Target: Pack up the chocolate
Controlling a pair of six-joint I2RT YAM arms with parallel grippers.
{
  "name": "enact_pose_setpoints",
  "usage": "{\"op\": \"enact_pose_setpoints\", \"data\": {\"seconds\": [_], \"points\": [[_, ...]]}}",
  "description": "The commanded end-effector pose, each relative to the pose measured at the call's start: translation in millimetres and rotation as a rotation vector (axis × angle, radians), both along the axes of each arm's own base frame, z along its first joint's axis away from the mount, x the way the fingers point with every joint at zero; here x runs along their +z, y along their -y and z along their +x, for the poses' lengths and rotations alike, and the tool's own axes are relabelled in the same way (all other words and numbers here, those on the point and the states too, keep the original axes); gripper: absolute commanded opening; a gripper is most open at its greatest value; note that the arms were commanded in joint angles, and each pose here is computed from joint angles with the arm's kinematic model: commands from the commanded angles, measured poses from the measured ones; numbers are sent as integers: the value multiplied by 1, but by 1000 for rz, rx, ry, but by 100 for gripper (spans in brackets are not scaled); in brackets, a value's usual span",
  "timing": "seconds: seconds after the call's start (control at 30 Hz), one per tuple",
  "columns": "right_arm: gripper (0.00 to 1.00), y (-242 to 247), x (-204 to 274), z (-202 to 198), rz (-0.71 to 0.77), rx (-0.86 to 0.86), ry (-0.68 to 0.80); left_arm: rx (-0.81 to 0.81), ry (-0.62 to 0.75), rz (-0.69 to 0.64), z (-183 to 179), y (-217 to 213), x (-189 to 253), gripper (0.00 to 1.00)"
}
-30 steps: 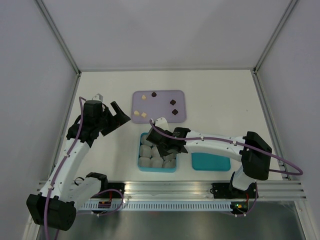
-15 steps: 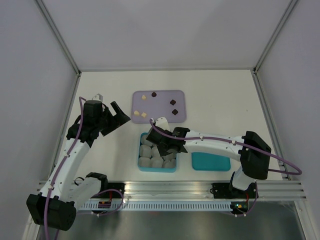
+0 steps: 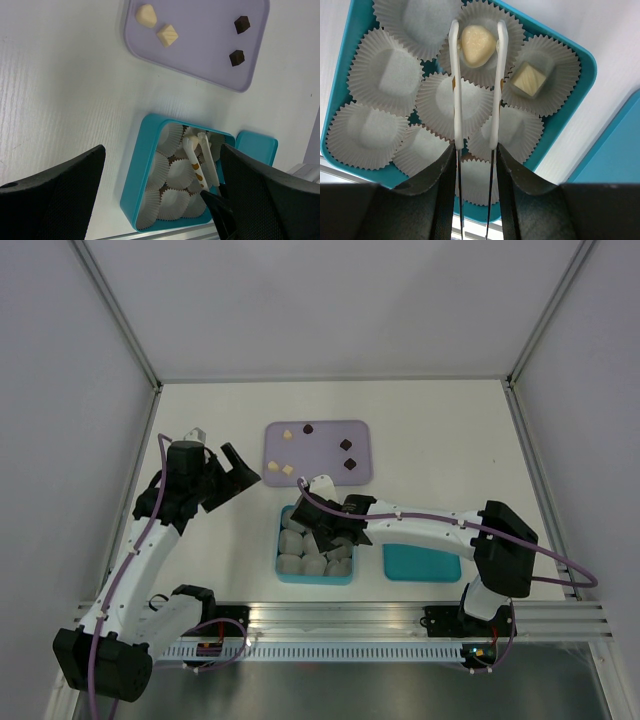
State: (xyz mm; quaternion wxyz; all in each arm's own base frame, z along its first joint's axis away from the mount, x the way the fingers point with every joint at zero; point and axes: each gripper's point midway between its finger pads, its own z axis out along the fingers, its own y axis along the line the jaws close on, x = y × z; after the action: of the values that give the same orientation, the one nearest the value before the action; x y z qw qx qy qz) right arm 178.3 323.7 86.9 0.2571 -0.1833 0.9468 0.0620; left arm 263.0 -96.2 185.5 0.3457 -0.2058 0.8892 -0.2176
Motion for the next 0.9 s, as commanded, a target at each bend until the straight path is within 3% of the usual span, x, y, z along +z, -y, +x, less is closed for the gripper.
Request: {"op": "enact_pose_setpoints", "data": {"seconds": [0.0,0.87], "points": [[10,-10,8,8,45,-24,23,-20,50,10,3,1,8,100],[11,5,2,2,38,-43,11,-10,64,19,2,-2,11,100]]}}
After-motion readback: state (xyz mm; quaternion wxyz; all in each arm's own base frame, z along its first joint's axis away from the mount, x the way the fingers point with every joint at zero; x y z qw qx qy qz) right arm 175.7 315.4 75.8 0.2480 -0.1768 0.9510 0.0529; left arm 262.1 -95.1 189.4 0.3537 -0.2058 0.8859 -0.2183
